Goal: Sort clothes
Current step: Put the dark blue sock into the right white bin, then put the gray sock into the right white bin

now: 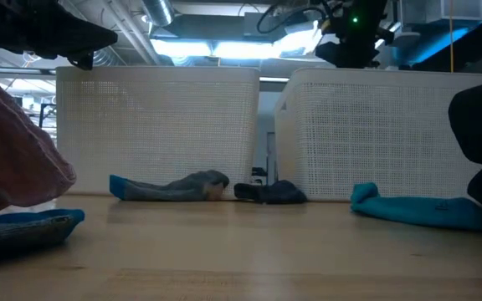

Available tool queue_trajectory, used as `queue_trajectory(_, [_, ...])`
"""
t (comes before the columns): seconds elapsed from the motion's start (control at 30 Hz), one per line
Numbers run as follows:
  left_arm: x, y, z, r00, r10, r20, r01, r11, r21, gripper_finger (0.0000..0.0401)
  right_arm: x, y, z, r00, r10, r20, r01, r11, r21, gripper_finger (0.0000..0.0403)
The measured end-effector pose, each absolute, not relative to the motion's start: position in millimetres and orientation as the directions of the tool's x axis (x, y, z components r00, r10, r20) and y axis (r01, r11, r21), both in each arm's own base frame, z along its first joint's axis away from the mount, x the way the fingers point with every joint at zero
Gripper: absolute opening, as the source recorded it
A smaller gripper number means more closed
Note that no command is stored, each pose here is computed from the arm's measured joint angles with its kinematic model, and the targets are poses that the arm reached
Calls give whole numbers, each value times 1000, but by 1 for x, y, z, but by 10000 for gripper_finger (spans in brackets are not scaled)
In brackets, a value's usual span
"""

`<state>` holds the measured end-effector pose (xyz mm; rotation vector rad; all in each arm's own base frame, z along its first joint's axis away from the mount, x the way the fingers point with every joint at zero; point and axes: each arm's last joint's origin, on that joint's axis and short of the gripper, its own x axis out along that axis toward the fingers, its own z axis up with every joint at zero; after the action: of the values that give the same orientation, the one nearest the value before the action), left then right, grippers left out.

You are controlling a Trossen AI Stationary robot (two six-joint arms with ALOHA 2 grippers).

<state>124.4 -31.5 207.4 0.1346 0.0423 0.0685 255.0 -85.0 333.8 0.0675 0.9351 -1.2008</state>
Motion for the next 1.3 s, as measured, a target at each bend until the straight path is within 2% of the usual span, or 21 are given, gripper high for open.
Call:
queue_trajectory(0.13, [124, -32, 207, 997, 71, -37, -65, 988, 136, 1, 257, -83, 343, 110, -705, -701, 806, 476, -352, 203])
queue_trajectory(0.27, [124, -31, 208, 997, 71, -37, -65, 988, 137, 1, 261, -77, 358, 211, -639, -739, 800, 547, -245, 236])
queue_trajectory(0.5, [124, -31, 207, 997, 71, -37, -66, 988, 137, 1, 283, -40, 375, 465, -577, -671, 706, 700, -113, 245])
queue_trajectory(0.73, [124, -32, 207, 997, 71, -38, -65, 989, 136, 1, 313, 11, 364, 668, -480, -569, 538, 839, -76, 245])
queue_trajectory(0.97, [124, -31, 208, 996, 77, -36, -71, 988, 136, 1, 340, 41, 320, 690, -428, -584, 439, 889, -133, 246])
queue_trajectory(1.17, [124, -31, 208, 995, 90, -37, -84, 987, 138, 1, 364, 57, 272, 666, -432, -608, 364, 900, -241, 246])
queue_trajectory(1.3, [124, -31, 208, 995, 92, -37, -86, 987, 139, 1, 385, 64, 247, 683, -420, -598, 341, 907, -248, 246])
